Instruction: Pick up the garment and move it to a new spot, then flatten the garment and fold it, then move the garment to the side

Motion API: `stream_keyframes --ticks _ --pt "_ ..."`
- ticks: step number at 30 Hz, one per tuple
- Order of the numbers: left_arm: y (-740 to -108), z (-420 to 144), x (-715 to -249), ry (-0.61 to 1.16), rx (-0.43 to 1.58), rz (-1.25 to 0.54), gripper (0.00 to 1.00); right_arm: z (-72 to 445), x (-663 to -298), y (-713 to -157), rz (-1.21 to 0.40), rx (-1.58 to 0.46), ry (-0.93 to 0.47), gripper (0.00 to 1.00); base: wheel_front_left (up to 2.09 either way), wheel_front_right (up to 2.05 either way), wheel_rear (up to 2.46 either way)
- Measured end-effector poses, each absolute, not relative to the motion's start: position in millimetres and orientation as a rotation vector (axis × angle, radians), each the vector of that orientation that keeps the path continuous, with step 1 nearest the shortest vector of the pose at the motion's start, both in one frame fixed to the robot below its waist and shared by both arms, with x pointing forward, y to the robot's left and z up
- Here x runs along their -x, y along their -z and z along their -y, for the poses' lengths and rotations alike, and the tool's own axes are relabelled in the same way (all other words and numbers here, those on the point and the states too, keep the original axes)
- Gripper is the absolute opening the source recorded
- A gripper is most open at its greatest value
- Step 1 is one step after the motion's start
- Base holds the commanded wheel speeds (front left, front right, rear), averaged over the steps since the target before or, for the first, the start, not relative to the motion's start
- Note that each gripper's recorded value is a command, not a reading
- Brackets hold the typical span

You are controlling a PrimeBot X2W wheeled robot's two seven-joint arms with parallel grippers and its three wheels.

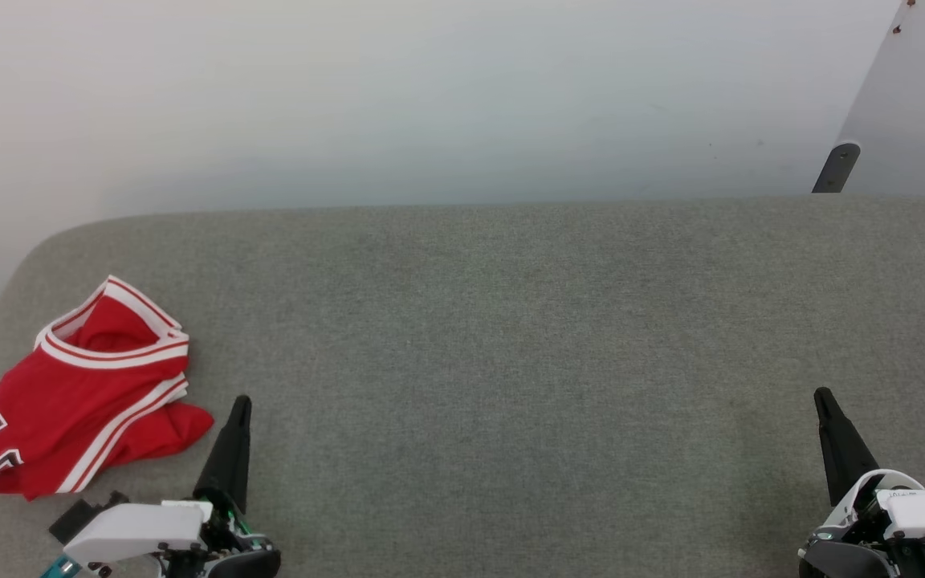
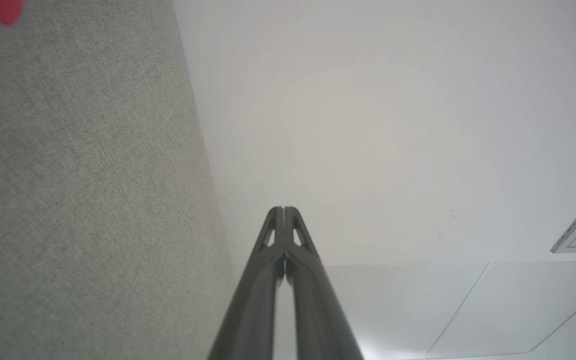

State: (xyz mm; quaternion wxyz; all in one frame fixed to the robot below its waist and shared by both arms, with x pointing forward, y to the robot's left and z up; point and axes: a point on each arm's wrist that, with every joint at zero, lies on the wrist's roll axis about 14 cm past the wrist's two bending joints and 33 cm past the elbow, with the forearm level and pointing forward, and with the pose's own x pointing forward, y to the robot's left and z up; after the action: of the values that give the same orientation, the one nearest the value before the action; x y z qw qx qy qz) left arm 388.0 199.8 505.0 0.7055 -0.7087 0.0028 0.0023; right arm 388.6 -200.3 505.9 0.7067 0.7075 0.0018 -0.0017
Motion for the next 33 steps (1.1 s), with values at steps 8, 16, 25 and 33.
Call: stream_keyframes --ticks 8,16,25,33 --pt "-505.0 -199.7 -388.0 -0.005 1.575 -0.006 0.00 200.3 -388.6 -505.9 -0.004 -1.572 0.004 0.00 0.00 0.00 0.00" --pt "-477.8 -197.5 -375.7 -0.070 1.589 -0.067 1.00 200.4 -378.0 -480.7 -0.059 -1.580 0.067 1.00 0.00 0.00 0.00" --pt "-478.2 -203.0 -374.9 -0.091 1.537 -0.048 1.00 196.5 -381.3 -479.7 -0.063 -1.555 0.073 1.00 0.00 0.00 0.00" --pt "-483.9 -209.3 -378.5 -0.088 1.375 -0.035 1.00 191.6 -390.4 -484.7 -0.069 -1.414 0.051 1.00 0.00 0.00 0.00"
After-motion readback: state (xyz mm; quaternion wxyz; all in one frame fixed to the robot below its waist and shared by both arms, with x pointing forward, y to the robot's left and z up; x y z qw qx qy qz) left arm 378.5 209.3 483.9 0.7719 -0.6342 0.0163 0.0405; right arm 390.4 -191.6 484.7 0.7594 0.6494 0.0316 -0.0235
